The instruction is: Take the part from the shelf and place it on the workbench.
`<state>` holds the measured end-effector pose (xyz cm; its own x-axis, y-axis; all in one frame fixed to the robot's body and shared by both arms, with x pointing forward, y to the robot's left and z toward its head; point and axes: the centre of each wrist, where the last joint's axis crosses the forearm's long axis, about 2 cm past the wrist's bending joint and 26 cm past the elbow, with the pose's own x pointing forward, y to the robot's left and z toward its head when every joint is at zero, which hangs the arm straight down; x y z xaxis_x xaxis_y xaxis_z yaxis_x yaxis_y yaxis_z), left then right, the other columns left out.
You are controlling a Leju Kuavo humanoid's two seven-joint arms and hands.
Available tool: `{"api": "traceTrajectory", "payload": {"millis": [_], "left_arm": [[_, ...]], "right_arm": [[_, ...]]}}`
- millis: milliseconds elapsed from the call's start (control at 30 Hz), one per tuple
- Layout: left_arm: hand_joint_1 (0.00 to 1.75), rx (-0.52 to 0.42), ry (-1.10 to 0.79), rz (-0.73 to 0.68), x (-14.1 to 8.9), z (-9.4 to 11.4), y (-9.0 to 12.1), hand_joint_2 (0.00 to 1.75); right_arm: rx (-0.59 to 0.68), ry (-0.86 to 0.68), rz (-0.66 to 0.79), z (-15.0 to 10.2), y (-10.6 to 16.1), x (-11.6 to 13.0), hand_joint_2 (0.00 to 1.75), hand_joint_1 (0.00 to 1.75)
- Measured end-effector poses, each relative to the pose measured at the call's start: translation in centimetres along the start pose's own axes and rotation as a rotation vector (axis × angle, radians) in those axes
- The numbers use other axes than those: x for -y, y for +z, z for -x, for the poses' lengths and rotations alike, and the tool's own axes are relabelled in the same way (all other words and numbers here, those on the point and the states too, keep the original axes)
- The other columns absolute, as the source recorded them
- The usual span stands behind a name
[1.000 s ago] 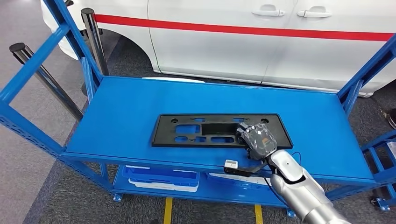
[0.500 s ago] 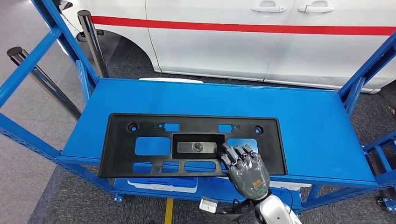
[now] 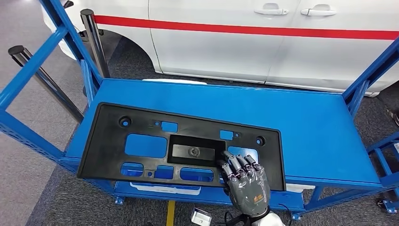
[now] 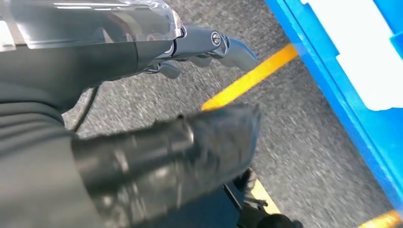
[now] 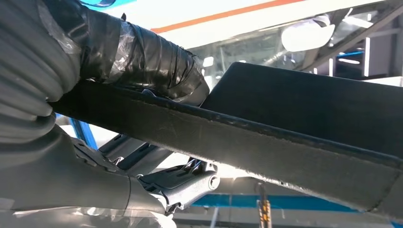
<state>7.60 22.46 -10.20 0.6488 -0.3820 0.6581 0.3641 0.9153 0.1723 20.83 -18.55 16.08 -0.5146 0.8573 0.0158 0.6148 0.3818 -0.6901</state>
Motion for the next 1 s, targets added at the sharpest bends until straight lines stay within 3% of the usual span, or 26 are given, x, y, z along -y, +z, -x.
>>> {"api": "traceTrajectory", "payload": {"millis": [1000], "left_arm": [[0.0,-0.101,0.019,-0.115,0.4,0.6,0.5,1.75]], "right_arm": [[-0.082,-0.163,0.01,-2.2,1.0,-0.3,1.75,1.75]]}}
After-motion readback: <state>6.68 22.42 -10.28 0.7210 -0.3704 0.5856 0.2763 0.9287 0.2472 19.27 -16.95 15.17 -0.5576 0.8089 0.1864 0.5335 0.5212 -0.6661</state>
